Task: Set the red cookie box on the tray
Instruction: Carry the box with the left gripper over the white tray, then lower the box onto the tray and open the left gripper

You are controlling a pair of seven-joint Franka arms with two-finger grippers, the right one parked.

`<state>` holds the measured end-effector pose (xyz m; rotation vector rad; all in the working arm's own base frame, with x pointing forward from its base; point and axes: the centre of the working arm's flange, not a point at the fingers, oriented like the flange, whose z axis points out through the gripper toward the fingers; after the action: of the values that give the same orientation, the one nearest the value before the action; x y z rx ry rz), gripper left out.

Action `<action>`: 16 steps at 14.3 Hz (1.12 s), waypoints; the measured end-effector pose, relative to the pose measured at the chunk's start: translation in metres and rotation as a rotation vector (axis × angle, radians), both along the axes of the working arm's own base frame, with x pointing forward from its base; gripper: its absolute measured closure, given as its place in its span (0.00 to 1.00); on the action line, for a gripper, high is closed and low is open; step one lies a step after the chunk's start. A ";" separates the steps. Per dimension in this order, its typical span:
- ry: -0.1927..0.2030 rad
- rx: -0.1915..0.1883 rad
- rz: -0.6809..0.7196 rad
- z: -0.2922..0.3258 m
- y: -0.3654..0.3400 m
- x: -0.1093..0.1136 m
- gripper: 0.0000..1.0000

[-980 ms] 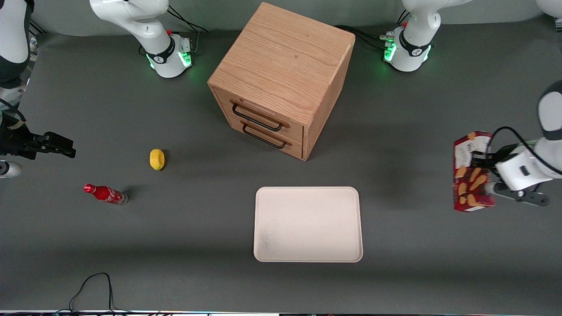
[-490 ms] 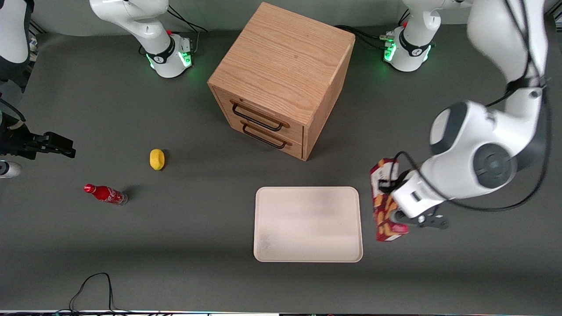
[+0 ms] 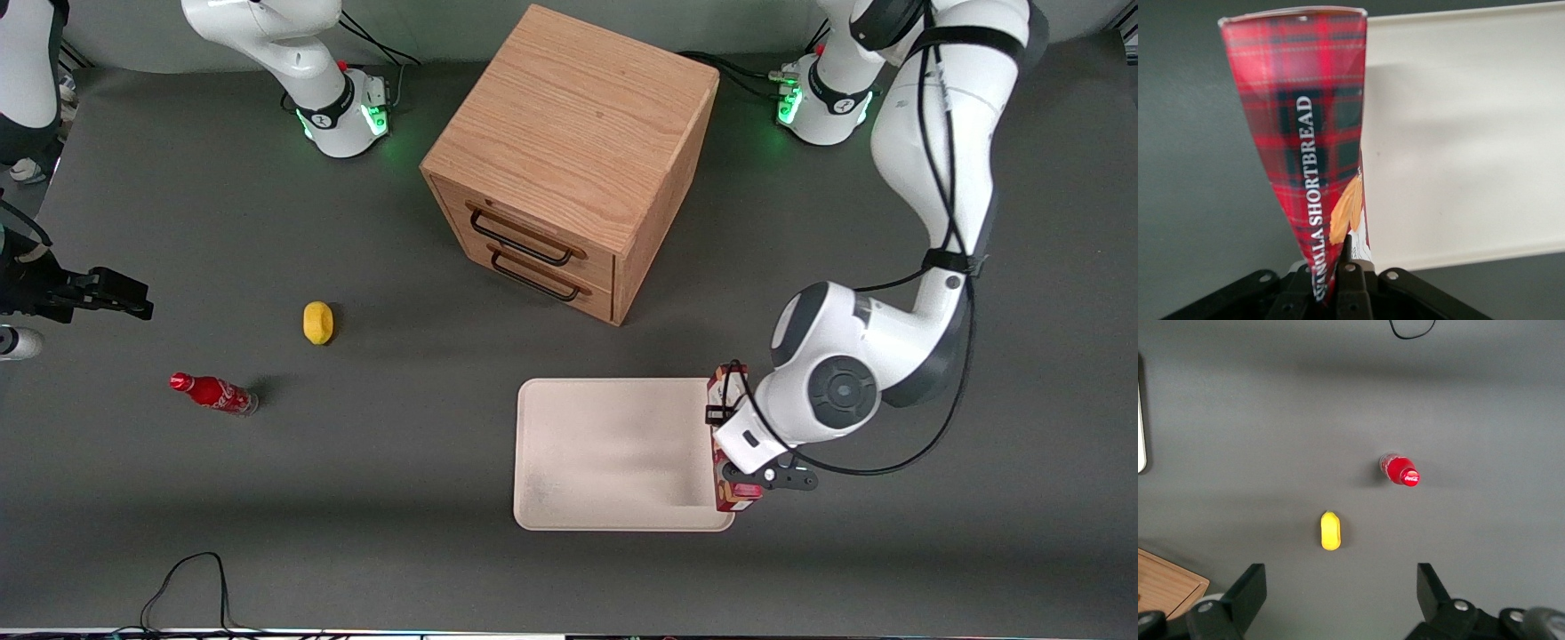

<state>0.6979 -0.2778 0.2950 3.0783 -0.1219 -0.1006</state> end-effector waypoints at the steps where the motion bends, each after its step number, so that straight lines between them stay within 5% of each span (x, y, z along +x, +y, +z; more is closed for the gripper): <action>1: -0.003 0.004 0.007 -0.010 -0.005 0.000 0.95; 8: -0.015 0.019 0.020 -0.041 -0.004 0.004 0.90; 16: -0.050 0.009 0.025 -0.018 -0.004 0.011 0.04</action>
<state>0.7090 -0.2823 0.2773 3.0910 -0.0859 -0.0225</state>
